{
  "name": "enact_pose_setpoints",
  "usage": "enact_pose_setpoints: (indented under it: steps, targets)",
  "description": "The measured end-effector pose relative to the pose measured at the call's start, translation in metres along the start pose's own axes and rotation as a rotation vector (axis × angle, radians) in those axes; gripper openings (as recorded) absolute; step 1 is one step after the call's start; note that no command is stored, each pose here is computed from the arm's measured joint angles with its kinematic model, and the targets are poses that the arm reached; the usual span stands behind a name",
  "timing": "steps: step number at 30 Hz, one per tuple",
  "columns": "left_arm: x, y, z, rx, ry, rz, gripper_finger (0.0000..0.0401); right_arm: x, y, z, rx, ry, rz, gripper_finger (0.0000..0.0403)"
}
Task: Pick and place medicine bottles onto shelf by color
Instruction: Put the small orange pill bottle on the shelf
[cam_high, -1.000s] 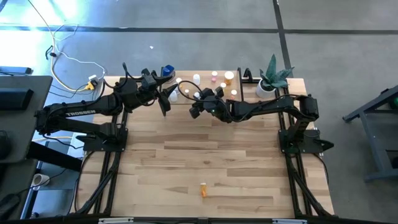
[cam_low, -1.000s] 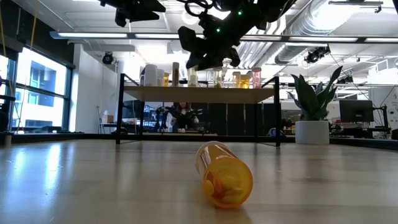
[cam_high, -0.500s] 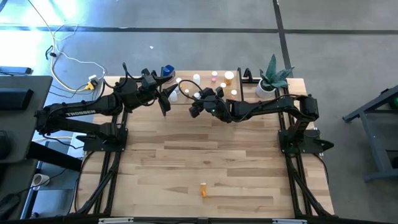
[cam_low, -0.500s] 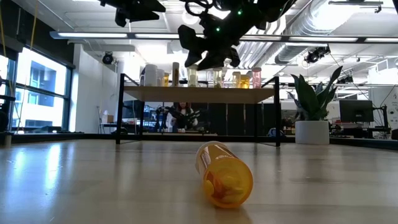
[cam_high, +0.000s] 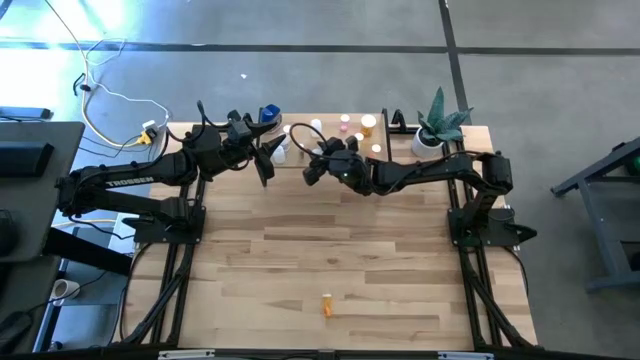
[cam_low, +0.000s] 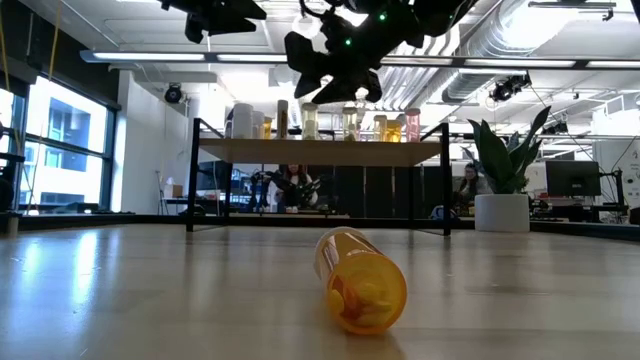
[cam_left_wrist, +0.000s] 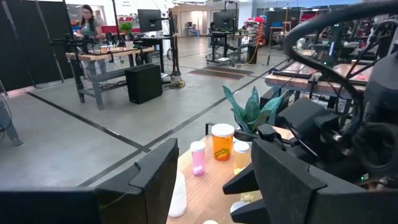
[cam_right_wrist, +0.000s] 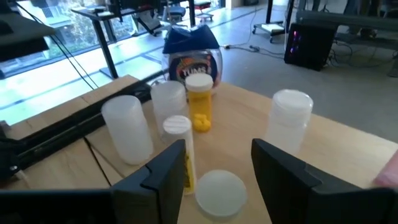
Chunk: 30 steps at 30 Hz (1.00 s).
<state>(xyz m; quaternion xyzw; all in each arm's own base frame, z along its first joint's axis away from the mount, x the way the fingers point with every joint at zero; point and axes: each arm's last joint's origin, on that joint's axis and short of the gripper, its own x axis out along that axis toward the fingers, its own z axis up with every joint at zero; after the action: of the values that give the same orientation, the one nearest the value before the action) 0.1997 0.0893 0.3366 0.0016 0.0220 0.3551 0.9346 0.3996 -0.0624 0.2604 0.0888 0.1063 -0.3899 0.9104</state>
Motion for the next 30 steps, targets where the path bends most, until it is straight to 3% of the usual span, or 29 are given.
enact_pose_setpoints:
  steps: [10,21,25,30]
  targets:
    - [0.000,0.000,0.000,0.000,0.001,0.000,0.0195,-0.004,0.005,0.027,-0.045,-0.058,0.023,0.0174]
    - [-0.022,0.005,0.000,-0.008,0.075,-0.015,0.0195,-0.022,0.022,0.067,-0.099,0.013,0.039,0.0174]
    - [-0.034,0.010,0.001,-0.045,0.101,-0.017,0.0195,-0.037,0.032,0.079,-0.076,0.055,0.059,0.0174]
    - [-0.043,0.012,-0.004,-0.106,0.173,-0.045,0.0195,-0.056,0.037,0.088,0.046,0.164,0.069,0.0174]
